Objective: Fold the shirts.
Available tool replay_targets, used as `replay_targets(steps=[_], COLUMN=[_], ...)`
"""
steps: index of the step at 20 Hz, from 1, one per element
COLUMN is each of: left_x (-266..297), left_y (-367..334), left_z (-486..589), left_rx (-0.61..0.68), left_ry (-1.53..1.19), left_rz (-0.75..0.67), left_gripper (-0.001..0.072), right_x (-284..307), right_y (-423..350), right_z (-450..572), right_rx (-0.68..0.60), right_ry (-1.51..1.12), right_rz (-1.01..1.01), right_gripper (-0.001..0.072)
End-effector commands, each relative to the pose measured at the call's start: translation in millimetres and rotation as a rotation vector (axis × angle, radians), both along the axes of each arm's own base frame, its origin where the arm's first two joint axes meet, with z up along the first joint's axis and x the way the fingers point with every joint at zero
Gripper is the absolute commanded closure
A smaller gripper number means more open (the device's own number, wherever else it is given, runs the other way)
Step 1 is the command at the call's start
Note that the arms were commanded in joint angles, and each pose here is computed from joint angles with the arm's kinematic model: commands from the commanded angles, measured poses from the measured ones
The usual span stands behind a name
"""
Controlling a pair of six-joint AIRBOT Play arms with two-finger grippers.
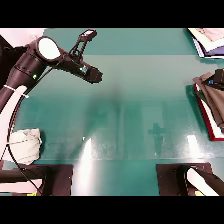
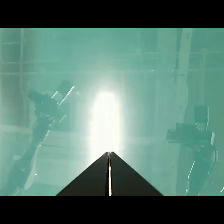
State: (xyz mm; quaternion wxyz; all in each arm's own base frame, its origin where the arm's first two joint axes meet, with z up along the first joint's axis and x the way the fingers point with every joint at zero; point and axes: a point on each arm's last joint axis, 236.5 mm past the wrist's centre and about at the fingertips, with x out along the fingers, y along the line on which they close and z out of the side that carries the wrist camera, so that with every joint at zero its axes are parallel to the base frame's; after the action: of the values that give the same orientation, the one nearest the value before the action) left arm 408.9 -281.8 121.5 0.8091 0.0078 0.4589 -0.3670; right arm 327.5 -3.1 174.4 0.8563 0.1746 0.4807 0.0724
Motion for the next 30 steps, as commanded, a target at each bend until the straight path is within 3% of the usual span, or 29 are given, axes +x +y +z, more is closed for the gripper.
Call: replay_targets(steps=[1,16,20,24,25,26,27,30], left_x=[0,-1,-25,-93,-109,-123,-137,-175], left_y=[0,3,103,196,213,229,246,297], left_z=[0,16,51,52,41,26,9,-43], left_rx=[0.0,-0.038,0.24,0.509,0.544,0.579,0.626,0.803], left_ry=[0.0,0.025,-0.058,0.0,0.038,0.076,0.113,0.204], left_rz=[0.0,0.035,0.162,0.316,0.379,0.438,0.505,0.648], left_gripper=[0.0682,0.0684,0.0684,0.0681,0.0612,0.0301,0.0049,0.0058], right_x=[-1,-16,-15,-9,-7,-6,-5,-5], right_y=[1,7,7,5,4,4,4,6], right_z=[0,-7,-7,-4,-3,-3,-3,-2], right_rx=[0.002,0.013,0.01,0.001,-0.001,-0.006,-0.014,-0.029], right_ry=[0.005,0.07,0.066,0.035,0.026,0.019,0.012,0.002], right_rz=[0.004,0.035,0.037,0.034,0.03,0.033,0.047,0.077], right_gripper=[0.069,0.069,0.0689,0.0689,0.0689,0.0689,0.0689,0.0689])
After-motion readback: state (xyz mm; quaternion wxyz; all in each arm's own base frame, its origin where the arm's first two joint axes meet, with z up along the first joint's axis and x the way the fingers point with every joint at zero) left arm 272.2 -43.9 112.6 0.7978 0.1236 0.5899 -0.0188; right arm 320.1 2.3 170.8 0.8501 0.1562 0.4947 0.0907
